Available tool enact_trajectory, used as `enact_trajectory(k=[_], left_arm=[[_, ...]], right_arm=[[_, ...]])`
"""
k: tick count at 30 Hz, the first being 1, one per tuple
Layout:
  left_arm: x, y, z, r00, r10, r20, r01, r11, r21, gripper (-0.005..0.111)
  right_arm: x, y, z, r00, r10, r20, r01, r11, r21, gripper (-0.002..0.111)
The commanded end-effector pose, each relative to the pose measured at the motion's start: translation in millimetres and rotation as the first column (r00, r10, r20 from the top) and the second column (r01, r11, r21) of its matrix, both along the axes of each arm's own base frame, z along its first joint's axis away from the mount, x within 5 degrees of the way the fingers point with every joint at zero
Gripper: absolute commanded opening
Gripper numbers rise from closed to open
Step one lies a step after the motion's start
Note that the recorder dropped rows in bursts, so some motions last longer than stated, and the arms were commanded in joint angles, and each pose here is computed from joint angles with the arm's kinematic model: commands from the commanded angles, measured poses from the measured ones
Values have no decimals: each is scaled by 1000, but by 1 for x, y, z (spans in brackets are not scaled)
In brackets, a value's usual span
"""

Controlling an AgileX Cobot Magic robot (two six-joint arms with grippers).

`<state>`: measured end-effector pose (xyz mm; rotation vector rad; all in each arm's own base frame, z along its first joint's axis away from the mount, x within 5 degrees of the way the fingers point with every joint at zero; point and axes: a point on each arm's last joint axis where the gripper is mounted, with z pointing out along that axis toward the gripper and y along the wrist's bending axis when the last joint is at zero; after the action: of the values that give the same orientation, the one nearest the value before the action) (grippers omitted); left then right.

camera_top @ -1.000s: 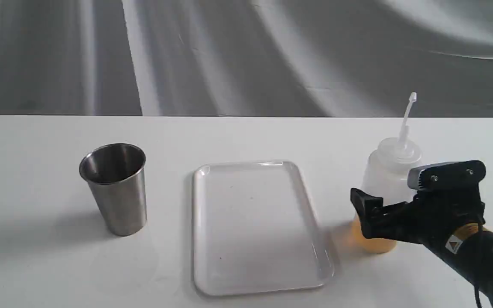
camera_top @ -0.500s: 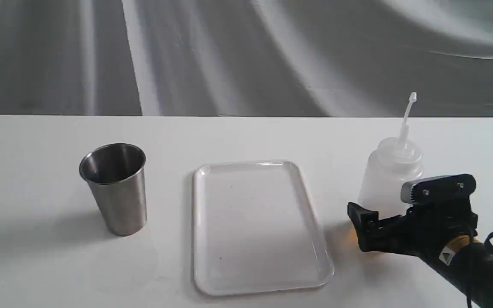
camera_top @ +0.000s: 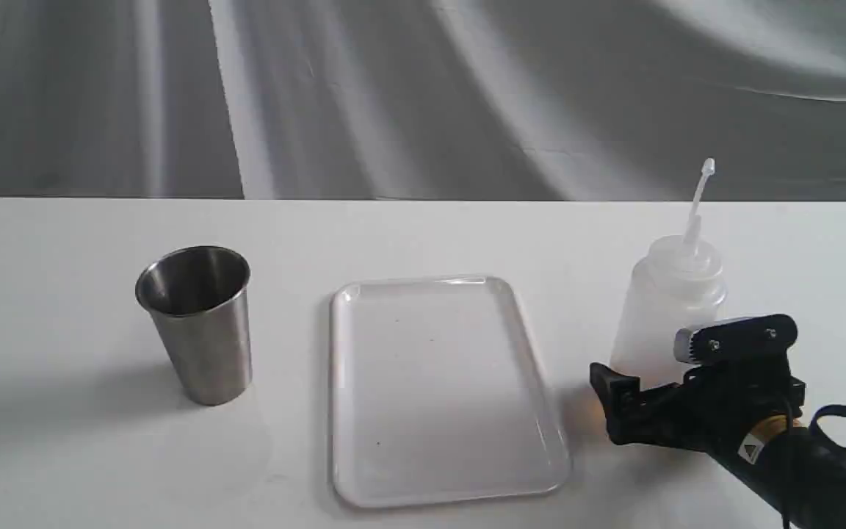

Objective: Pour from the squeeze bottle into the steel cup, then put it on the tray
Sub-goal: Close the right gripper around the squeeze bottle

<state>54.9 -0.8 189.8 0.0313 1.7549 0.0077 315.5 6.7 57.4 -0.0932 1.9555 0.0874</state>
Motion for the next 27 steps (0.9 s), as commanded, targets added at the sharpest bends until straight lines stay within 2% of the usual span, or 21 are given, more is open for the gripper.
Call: enact_trajectory(k=[1,14,18,22,27], left_arm=[[0,0,-1,1000,-6,6,6,1000,-3,0],[0,0,-1,1000,-5,6,5,1000,-5,0],[0,0,-1,1000,-6,6,6,1000,-3,0],[0,0,-1,1000,-6,6,6,1000,-3,0],[0,0,-1,1000,-6,6,6,1000,-3,0]], right_arm=[[7,0,1,999,-3,32,3,1000,4,105],[22,0,7,998,-3,67,2,1000,3,105],[22,0,7,998,0,67,0,1000,3,100],[22,1,7,998,12,67,-12,1000,1,83],[22,2,7,998,19,67,-19,1000,0,39]])
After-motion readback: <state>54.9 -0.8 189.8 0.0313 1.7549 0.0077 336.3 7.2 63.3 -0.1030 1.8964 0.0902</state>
